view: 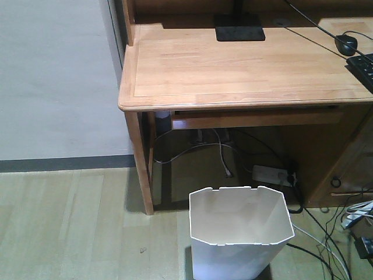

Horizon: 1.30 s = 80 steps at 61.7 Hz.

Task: Move trash bin to bedside with robot

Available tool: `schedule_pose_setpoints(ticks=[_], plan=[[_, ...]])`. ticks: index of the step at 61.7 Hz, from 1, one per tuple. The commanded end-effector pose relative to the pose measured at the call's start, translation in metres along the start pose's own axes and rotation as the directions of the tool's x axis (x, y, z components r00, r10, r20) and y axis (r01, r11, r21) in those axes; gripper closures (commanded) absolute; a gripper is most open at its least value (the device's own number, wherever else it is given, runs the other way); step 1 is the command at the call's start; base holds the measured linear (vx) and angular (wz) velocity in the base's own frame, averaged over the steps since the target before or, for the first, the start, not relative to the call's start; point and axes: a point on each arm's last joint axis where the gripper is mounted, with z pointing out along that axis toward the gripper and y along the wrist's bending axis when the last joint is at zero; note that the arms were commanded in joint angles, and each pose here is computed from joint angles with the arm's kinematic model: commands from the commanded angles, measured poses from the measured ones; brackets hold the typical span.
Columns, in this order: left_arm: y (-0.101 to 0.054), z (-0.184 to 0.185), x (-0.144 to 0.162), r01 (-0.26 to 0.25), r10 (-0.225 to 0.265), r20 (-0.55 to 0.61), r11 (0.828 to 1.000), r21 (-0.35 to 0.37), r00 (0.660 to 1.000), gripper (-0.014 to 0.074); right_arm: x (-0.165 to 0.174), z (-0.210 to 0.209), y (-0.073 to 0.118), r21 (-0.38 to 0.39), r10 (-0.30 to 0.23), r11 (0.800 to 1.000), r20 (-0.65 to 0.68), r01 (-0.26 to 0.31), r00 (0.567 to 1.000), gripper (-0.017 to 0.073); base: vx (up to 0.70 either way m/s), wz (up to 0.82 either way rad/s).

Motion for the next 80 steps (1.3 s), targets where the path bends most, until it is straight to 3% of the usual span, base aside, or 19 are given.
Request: schedule_pose_setpoints(ticks=[1, 27, 37, 46, 66, 70, 80], plan=[[0.0, 0.0, 0.0, 0.004, -0.004, 0.062, 1.0, 0.001, 0.998, 0.06, -0.003, 0.001, 0.0, 0.002, -0.016, 1.0, 0.052, 0.016, 0.999, 0.0568, 0.0, 0.0], [0.0, 0.0, 0.0, 0.004, -0.004, 0.062, 1.0, 0.001, 0.998, 0.06, -0.003, 0.001, 0.0, 0.002, -0.016, 1.0, 0.052, 0.016, 0.999, 0.0568, 0.0, 0.0], [0.0, 0.0, 0.0, 0.004, -0.004, 0.062, 1.0, 0.001, 0.998, 0.06, -0.017, -0.001, 0.0, 0.011, -0.054, 0.999, 0.189, 0.053, 0.98, 0.0568, 0.0, 0.0], [0.0, 0.0, 0.0, 0.004, -0.004, 0.062, 1.0, 0.001, 0.998, 0.06, -0.04, -0.005, -0.001, 0.017, -0.045, 0.999, 0.283, 0.042, 0.958, 0.0568, 0.0, 0.0], [0.0, 0.0, 0.0, 0.004, -0.004, 0.062, 1.0, 0.001, 0.998, 0.06, -0.104, 0.009, -0.008, 0.014, -0.028, 1.0, 0.113, 0.026, 0.993, 0.0568, 0.0, 0.0], [0.0, 0.0, 0.0, 0.004, -0.004, 0.062, 1.0, 0.001, 0.998, 0.06, -0.111, 0.013, -0.009, 0.011, -0.002, 1.0, 0.076, 0.001, 0.997, 0.0568, 0.0, 0.0], [0.0, 0.0, 0.0, 0.004, -0.004, 0.062, 1.0, 0.001, 0.998, 0.06, -0.117, 0.018, -0.009, 0.01, -0.001, 1.0, 0.083, 0.0, 0.997, 0.0568, 0.0, 0.0]])
